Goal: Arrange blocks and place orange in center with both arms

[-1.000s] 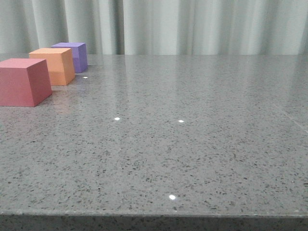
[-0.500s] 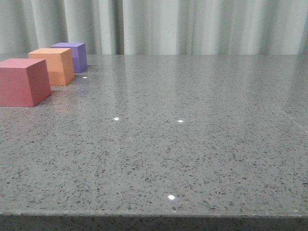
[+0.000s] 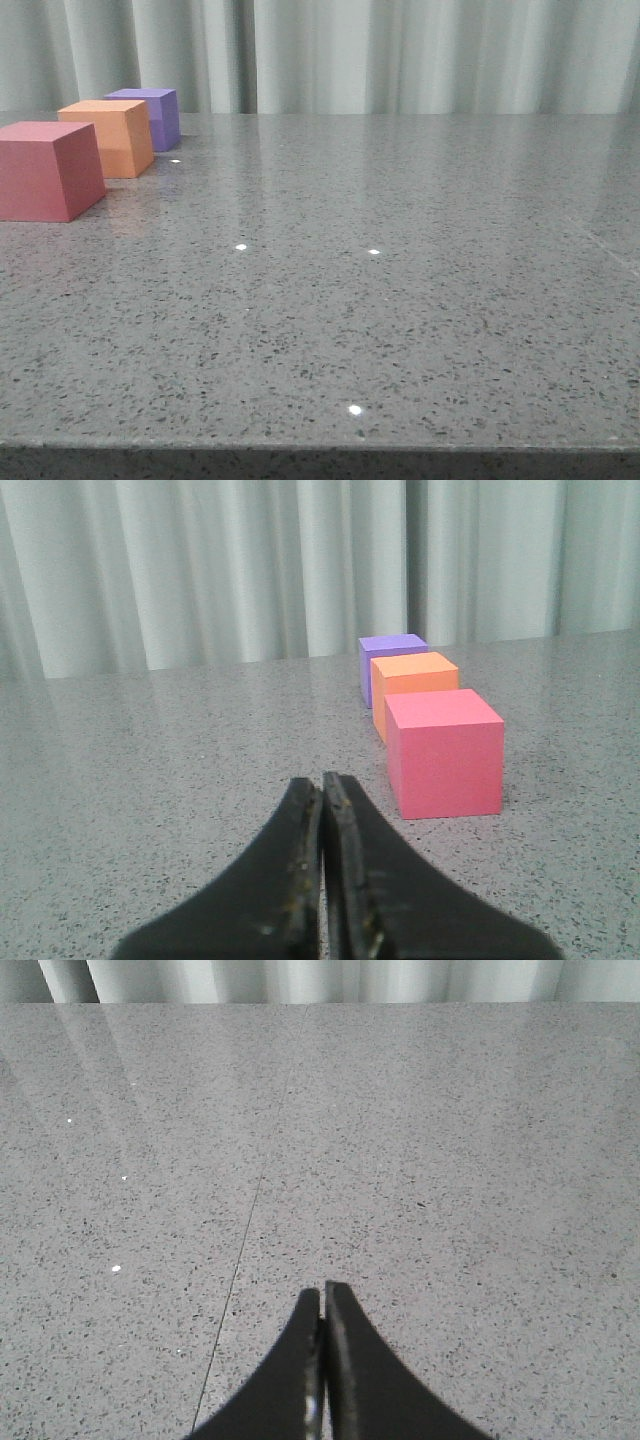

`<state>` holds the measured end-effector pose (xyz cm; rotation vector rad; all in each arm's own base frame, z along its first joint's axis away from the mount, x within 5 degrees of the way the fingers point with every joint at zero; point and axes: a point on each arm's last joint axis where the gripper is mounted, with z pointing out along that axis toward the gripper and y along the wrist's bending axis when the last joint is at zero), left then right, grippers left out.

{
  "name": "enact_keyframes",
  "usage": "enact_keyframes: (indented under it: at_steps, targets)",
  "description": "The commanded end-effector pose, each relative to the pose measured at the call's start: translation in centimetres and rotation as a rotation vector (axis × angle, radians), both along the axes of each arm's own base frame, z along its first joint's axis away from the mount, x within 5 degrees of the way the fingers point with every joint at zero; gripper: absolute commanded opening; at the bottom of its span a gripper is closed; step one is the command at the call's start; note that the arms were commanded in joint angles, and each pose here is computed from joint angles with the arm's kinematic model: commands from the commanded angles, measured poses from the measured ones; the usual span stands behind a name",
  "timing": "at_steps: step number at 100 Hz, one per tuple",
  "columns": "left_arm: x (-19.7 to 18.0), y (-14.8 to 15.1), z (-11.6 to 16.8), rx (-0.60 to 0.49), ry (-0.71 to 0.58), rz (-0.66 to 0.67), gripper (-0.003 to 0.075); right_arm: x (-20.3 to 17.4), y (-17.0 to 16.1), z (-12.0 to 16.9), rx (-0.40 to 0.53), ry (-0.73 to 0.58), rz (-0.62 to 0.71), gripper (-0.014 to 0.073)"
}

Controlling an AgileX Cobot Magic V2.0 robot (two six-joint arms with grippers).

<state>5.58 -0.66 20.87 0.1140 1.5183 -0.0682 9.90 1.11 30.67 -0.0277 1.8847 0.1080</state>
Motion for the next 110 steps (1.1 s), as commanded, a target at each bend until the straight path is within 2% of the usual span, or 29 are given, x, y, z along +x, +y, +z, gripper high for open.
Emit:
enact_keyframes:
  at_steps: [1,45,62,89,110]
  targets:
    - [-0.2,0.0,-0.4,-0.019,-0.078,0.002,-0.002,0.1,0.1,1.5,0.003,-0.099,0.018,-0.0111]
    - [-0.2,0.0,-0.4,-0.019,-0.078,0.002,-0.002,0.1,0.1,1.5,0.003,-0.099,0.018,-0.0111]
    - [-0.2,0.0,-0.4,-0.019,-0.078,0.002,-0.002,0.1,0.4,1.3,0.015,-0.159,0.046,-0.0111]
    - [-0.2,0.0,-0.4,-0.019,-0.078,0.002,-0.002,-1.3,0.2,-1.7,0.116,-0.26,0.039,-0.0111]
    - [-0.2,0.0,-0.4,-0.019,-0.078,0.002,-0.002,-2.7,-0.5,-4.4,0.125,-0.384,-0.024,-0.0111]
